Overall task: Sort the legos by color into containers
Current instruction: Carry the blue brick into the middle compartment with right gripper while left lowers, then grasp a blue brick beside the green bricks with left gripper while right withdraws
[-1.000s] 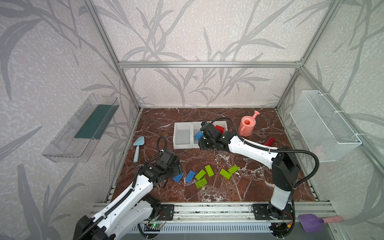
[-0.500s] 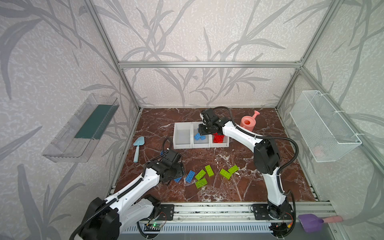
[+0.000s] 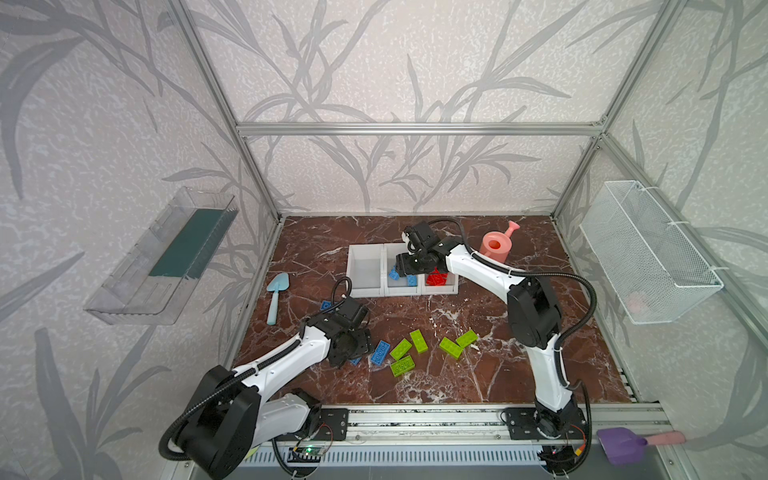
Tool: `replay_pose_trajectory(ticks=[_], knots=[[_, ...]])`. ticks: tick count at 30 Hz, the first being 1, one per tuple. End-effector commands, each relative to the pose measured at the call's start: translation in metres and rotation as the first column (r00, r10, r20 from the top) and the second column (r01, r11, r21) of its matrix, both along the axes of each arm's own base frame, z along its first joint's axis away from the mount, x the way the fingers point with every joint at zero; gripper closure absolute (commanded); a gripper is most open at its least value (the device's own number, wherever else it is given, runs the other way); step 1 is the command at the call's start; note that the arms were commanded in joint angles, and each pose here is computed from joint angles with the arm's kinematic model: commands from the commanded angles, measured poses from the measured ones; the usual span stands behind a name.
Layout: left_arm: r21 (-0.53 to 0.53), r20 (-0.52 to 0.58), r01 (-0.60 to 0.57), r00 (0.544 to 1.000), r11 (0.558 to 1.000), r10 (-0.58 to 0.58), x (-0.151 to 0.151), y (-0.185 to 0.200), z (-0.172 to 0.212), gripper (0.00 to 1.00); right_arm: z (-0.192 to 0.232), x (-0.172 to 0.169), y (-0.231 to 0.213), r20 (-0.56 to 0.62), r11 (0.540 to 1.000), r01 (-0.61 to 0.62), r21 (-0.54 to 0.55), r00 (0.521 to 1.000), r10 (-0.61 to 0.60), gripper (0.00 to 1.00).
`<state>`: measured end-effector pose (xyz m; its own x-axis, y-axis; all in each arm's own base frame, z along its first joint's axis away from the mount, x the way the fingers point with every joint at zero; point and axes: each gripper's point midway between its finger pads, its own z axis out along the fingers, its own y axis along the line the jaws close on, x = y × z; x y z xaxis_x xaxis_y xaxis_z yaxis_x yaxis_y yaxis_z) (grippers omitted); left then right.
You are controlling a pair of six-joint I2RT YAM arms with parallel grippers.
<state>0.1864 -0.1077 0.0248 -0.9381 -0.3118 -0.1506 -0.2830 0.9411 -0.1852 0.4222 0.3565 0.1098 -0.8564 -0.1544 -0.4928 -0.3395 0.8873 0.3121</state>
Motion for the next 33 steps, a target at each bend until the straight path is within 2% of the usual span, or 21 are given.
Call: replay_pose_trajectory(ticks=[1,16,18,23,33], knots=[[-0.005,-0.001,0.011,1.000,1.000,-0.011,0.002,-0.004,-0.004,0.18,0.031,-0.002,-0.007,0.048,0.998,0.009,0.056,0.999,-0.011,0.34],[0.010,-0.007,0.033,0.999,0.999,-0.033,0.007,-0.019,-0.006,0.46,0.021,-0.022,-0.039,0.029,0.997,0.045,0.062,0.998,-0.047,0.34],[0.015,-0.012,0.033,0.999,0.999,-0.032,0.008,-0.020,-0.008,0.48,0.020,-0.025,-0.044,0.025,0.997,0.049,0.061,0.998,-0.050,0.34],[0.028,-0.008,0.047,0.999,0.999,-0.046,0.009,-0.026,-0.006,0.43,0.016,-0.031,-0.053,0.018,0.996,0.058,0.060,0.998,-0.060,0.34],[0.051,-0.015,0.057,0.998,0.997,-0.057,0.013,-0.033,-0.009,0.67,0.016,-0.040,-0.068,0.020,0.995,0.069,0.068,0.997,-0.071,0.34]])
